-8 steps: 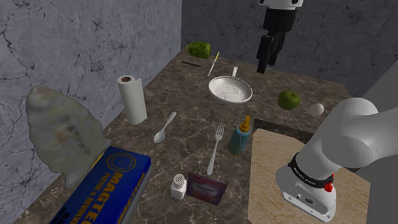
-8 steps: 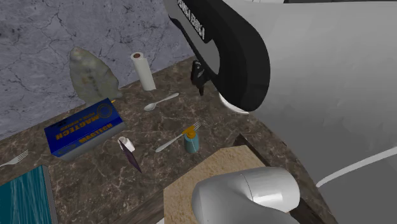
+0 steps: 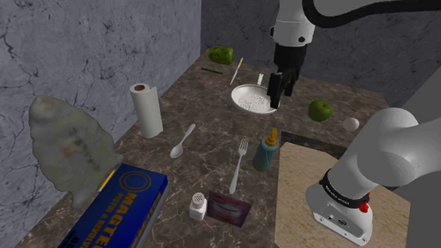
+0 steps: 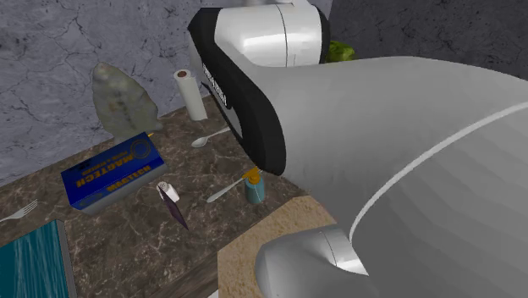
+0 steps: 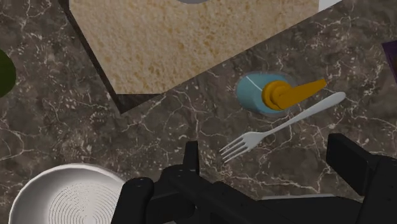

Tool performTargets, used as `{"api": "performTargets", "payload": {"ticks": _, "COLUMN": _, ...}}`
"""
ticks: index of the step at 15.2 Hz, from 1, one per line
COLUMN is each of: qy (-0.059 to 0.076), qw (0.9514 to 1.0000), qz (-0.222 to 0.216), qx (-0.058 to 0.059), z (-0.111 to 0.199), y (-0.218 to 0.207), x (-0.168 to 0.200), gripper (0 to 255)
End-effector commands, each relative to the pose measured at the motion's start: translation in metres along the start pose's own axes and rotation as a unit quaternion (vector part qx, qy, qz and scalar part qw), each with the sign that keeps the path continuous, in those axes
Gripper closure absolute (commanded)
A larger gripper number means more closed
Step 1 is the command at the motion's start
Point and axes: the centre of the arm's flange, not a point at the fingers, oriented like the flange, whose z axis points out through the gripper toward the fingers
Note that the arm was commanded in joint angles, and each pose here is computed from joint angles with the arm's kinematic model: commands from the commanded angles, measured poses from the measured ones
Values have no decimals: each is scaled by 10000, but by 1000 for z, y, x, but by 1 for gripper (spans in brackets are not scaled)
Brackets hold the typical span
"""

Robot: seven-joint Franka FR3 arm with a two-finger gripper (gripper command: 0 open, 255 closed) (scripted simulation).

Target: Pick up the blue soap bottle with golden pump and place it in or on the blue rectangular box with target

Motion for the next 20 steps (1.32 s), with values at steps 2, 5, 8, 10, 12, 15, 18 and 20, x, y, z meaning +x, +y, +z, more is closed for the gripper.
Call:
{"api": "performTargets", "payload": {"ticks": 2, "qy": -89, "qw": 9999, "qz": 73, "qx": -114, "z": 34, "y": -20, "x": 8, "gripper": 0}}
{"api": "performTargets", "payload": {"ticks": 5, "qy": -184, "qw": 9995, "qz": 141, "qx": -226, "z": 69, "y": -41, "x": 16, "gripper": 0}}
{"api": "performTargets", "payload": {"ticks": 8, "qy": -276, "qw": 9988, "qz": 207, "qx": -335, "z": 104, "y": -60, "x": 24, "gripper": 0}}
{"api": "performTargets", "payload": {"ticks": 10, "qy": -276, "qw": 9988, "qz": 207, "qx": -335, "z": 115, "y": -59, "x": 23, "gripper": 0}}
{"api": "performTargets", "payload": {"ticks": 12, "qy": -276, "qw": 9988, "qz": 207, "qx": -335, "z": 125, "y": -59, "x": 22, "gripper": 0}}
{"api": "performTargets", "payload": {"ticks": 15, "qy": -276, "qw": 9988, "qz": 207, "qx": -335, "z": 141, "y": -58, "x": 22, "gripper": 0}}
{"api": "performTargets", "payload": {"ticks": 18, "qy": -276, "qw": 9988, "qz": 208, "qx": -335, "z": 144, "y": -58, "x": 21, "gripper": 0}}
{"api": "performTargets", "payload": {"ticks": 20, "qy": -276, "qw": 9988, "qz": 207, "qx": -335, "z": 144, "y": -58, "x": 21, "gripper": 0}}
